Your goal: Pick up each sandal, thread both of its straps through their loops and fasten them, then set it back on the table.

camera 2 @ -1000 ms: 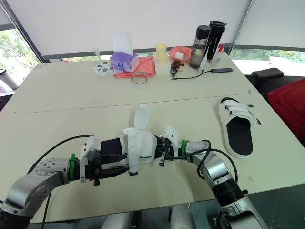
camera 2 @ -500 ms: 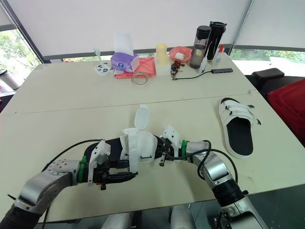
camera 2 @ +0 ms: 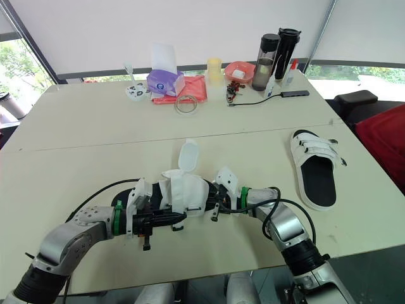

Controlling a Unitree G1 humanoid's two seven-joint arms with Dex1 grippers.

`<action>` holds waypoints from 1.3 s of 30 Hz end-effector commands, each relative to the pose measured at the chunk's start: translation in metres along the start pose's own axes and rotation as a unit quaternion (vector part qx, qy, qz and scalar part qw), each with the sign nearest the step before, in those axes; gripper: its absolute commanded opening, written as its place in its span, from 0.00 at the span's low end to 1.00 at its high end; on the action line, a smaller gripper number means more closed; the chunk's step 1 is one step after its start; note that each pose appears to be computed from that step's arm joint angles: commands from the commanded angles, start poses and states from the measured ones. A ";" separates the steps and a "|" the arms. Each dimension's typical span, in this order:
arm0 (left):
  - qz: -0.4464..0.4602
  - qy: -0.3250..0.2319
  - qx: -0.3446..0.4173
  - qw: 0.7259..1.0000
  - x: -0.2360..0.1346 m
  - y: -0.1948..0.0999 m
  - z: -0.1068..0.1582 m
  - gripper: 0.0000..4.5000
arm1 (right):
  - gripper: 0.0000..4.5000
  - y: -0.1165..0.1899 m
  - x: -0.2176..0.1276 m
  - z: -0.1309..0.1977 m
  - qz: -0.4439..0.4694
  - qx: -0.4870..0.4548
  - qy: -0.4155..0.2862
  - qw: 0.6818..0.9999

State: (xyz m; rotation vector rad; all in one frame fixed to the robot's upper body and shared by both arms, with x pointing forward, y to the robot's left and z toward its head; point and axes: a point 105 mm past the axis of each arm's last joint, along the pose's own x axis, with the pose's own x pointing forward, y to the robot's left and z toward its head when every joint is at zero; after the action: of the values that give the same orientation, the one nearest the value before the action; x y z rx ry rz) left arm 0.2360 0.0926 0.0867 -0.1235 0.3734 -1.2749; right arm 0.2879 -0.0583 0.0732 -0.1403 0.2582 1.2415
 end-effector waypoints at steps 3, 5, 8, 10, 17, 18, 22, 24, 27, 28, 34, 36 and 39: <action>-0.025 -0.013 -0.013 1.000 -0.010 -0.013 0.016 0.01 | 0.00 -0.003 -0.003 -0.038 -0.024 0.041 0.067 0.997; -0.046 -0.019 -0.039 0.998 -0.018 -0.019 0.025 0.01 | 0.00 -0.004 -0.003 -0.039 -0.025 0.042 0.068 0.997; -0.079 -0.042 -0.067 0.994 -0.033 -0.027 0.049 0.01 | 0.00 -0.004 -0.003 -0.039 -0.025 0.042 0.069 0.996; -0.078 -0.074 -0.075 0.991 -0.038 -0.023 0.068 0.01 | 0.00 -0.004 -0.002 -0.040 -0.025 0.043 0.070 0.996; -0.061 -0.117 -0.099 0.986 -0.027 0.001 0.092 0.01 | 0.00 -0.004 0.002 -0.040 -0.023 0.043 0.068 0.996; -0.063 -0.112 -0.103 0.986 -0.026 0.002 0.090 0.01 | 0.00 -0.004 0.002 -0.040 -0.023 0.043 0.068 0.996; -0.050 -0.080 -0.110 0.989 -0.019 0.020 0.071 0.01 | 0.00 -0.003 0.002 -0.041 -0.023 0.041 0.070 0.996; -0.057 -0.077 -0.111 0.989 -0.019 0.021 0.071 0.01 | 0.00 -0.004 0.001 -0.041 -0.026 0.041 0.070 0.996; -0.061 -0.075 -0.110 0.989 -0.020 0.023 0.070 0.01 | 0.00 -0.004 -0.001 -0.042 -0.029 0.042 0.071 0.996; -0.060 -0.070 -0.108 0.990 -0.021 0.024 0.068 0.01 | 0.00 -0.003 -0.001 -0.042 -0.029 0.043 0.071 0.996; -0.064 -0.058 -0.102 0.991 -0.022 0.024 0.062 0.01 | 0.00 -0.001 -0.001 -0.043 -0.030 0.044 0.070 0.996; -0.065 -0.050 -0.095 0.992 -0.022 0.024 0.060 0.01 | 0.00 -0.001 0.000 -0.043 -0.031 0.044 0.070 0.996; -0.085 -0.031 -0.088 0.992 -0.022 0.020 0.055 0.01 | 0.00 -0.002 0.000 -0.042 -0.032 0.045 0.069 0.996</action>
State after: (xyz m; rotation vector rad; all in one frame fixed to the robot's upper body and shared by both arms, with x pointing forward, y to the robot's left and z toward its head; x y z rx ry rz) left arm 0.2708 0.1130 0.1343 -0.3809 0.4314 -1.3701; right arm 0.2873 -0.0550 0.0694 -0.1352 0.2622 1.2350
